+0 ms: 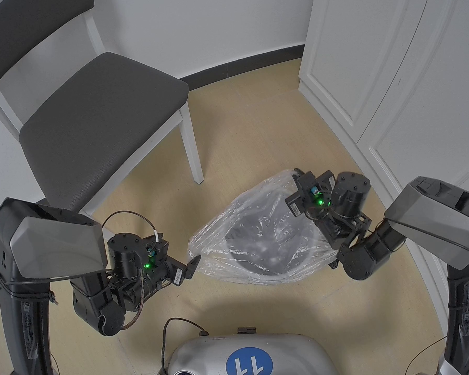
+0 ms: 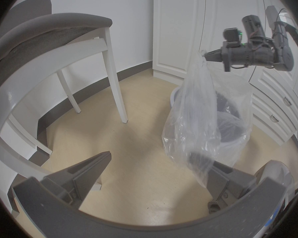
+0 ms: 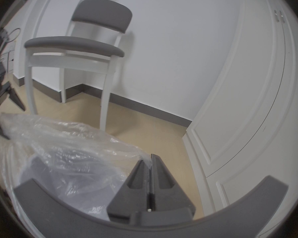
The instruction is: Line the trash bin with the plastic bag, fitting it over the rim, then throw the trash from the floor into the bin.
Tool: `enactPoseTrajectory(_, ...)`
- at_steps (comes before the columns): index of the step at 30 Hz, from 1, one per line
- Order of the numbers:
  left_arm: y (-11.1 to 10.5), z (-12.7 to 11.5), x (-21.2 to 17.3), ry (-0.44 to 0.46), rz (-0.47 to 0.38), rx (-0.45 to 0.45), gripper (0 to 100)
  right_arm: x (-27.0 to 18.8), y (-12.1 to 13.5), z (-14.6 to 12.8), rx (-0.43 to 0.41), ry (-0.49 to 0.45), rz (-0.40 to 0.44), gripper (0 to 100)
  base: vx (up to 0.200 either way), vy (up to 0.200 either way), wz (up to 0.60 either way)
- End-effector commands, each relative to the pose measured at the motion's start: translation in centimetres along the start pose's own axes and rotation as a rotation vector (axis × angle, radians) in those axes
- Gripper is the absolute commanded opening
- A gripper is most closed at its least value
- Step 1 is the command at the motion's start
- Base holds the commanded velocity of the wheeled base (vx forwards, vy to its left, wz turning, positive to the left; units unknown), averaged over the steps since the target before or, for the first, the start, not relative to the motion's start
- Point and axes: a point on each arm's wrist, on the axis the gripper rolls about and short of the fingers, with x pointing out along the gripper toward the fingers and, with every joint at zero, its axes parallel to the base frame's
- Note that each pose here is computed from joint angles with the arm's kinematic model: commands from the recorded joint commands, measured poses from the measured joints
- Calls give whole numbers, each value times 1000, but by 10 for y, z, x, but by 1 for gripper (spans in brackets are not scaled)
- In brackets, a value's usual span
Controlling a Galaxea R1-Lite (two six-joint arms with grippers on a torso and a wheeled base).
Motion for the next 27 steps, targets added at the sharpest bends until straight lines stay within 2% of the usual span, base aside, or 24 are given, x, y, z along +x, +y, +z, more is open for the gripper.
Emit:
enactPoseTrajectory(1, 3, 21, -14, -60, -8, -4, 100, 40, 0, -4, 54, 16, -53, 0, 0, 0, 0)
enactPoseTrajectory(5, 4, 25, -16, -74, -5, -3, 100, 64, 7, -8, 122, 10, -74, 0, 0, 0, 0)
enactPoseTrajectory(12, 3, 27, -16, -78, -5, -1, 100, 78, 15, -16, 160, -11, -91, 0, 0, 0, 0)
enactPoseTrajectory(16, 4, 27, -16, -79, 0, -1, 100, 94, 15, -12, 197, -72, -140, 0, 0, 0, 0)
enactPoseTrajectory(17, 4, 27, -16, -79, 0, 0, 100, 99, 15, -11, 206, -78, -169, 0, 0, 0, 0)
enactPoseTrajectory(27, 2, 31, -18, -91, -4, 2, 100, 115, 19, -14, 241, -112, -239, 0, 0, 0, 0)
